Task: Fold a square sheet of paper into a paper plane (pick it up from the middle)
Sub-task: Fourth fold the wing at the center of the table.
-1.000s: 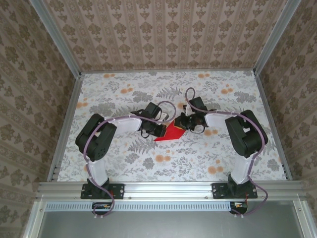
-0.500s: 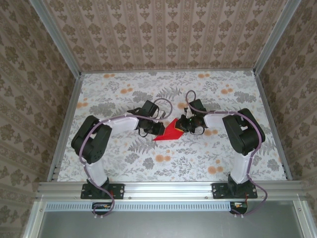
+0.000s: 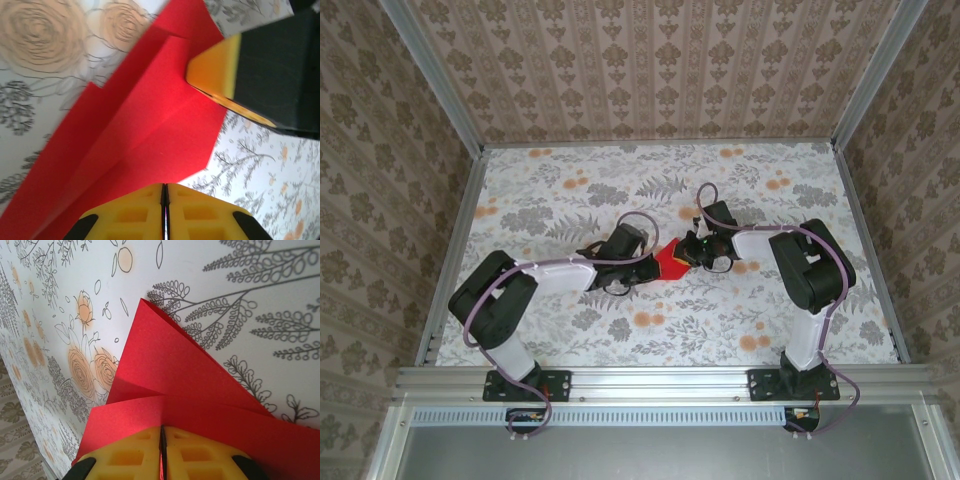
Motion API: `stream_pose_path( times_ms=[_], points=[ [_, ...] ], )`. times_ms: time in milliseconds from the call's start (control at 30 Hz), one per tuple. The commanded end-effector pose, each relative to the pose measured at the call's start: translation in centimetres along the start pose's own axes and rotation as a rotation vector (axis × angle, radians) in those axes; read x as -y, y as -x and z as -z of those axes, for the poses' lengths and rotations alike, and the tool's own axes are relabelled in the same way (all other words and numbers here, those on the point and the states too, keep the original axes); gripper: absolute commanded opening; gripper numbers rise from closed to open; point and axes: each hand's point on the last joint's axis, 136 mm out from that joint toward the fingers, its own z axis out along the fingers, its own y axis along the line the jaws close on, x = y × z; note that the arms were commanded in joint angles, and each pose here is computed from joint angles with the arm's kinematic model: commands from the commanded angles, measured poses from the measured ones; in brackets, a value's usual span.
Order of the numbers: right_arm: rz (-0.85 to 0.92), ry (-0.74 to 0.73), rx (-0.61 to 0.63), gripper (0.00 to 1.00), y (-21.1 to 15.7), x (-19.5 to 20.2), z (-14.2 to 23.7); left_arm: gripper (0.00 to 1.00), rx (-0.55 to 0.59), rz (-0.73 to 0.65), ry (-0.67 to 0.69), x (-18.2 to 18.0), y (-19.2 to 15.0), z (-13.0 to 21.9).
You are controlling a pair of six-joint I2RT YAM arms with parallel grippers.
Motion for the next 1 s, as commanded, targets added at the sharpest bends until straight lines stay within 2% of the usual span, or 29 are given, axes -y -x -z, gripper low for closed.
stream_pose_path(
  times_ms=[0,233,967],
  points=[
    [-0.102,-0.185,-0.038,0.12,-2.1,6.1,-1.4,0.09,0.085,0.076,-0.023,-0.1,1.6,0.1],
    [-0.099,-0.191,-0.046,0.12,-2.2,6.2,-1.4,0.06,0.116,0.117,-0.026,-1.9,2.0,-0.7],
    [-0.124,-0.308,-0.07,0.11,-2.9,8.6,-1.1,0.05,0.102,0.243,0.138,-7.9,0.2,-0.3]
  ],
)
